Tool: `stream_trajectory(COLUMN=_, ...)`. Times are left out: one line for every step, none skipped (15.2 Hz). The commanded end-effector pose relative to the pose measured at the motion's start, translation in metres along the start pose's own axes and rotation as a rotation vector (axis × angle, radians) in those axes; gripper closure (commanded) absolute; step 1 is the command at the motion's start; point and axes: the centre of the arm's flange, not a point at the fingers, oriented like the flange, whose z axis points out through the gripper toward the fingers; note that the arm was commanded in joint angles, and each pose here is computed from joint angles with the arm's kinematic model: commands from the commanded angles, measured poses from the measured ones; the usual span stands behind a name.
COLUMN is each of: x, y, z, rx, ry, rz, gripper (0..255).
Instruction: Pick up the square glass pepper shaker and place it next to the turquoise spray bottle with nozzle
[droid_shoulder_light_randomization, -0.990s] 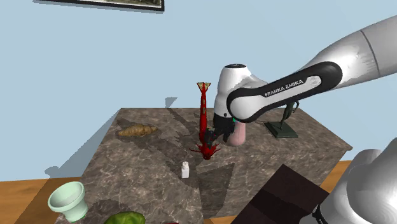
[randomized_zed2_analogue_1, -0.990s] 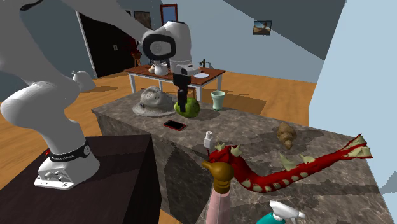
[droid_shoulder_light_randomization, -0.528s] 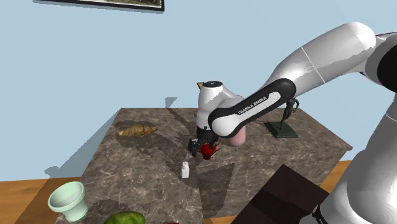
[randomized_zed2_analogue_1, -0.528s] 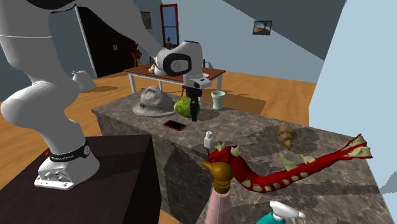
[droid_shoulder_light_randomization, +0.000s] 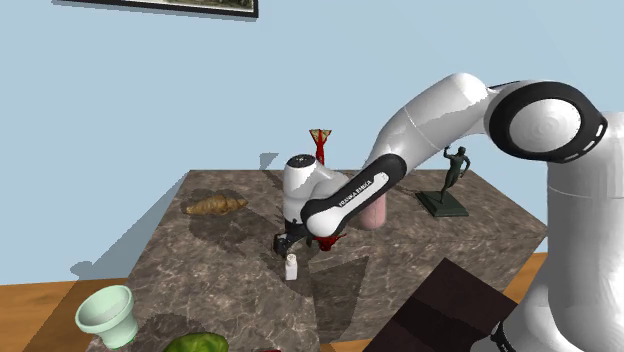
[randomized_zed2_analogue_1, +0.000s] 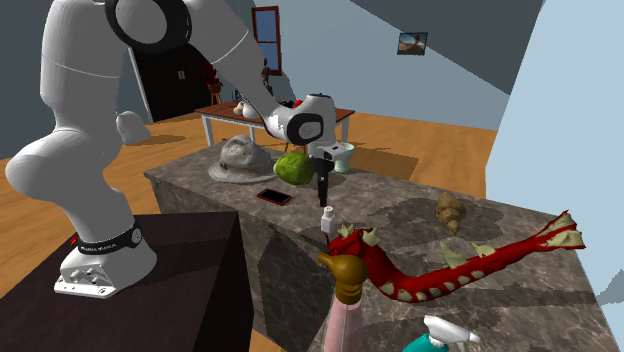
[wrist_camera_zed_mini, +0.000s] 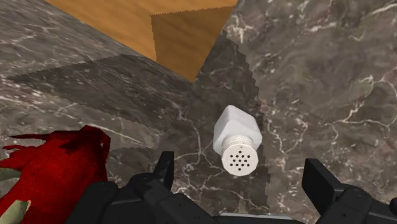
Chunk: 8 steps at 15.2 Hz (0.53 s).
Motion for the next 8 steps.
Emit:
stream_trajectory(x=0.01, y=-0.01, z=0.018, rx=-0.009, ry=0.005, rz=0.005, gripper=0)
stream_trajectory(x=0.01, y=-0.01, z=0.023, rx=-0.009, ry=0.005, rz=0.005, gripper=0)
stream_trajectory(x=0.01, y=-0.009, z=0.028, rx=-0.009, ry=0.005, rz=0.005, gripper=0)
stream_trajectory(x=0.01, y=-0.009, z=0.034, rx=-0.009, ry=0.005, rz=0.005, gripper=0)
stream_trajectory(x=0.01, y=-0.009, z=0.039, rx=-0.009, ry=0.005, rz=0.005, gripper=0)
stream_trajectory(x=0.01, y=-0.009, z=0.044, rx=-0.009, ry=0.005, rz=0.005, gripper=0)
stream_trajectory(x=0.01, y=-0.009, z=0.049, rx=-0.009, ry=0.005, rz=0.005, gripper=0)
stream_trajectory(x=0.01, y=-0.009, z=0.055, rx=-0.009, ry=0.005, rz=0.005, gripper=0)
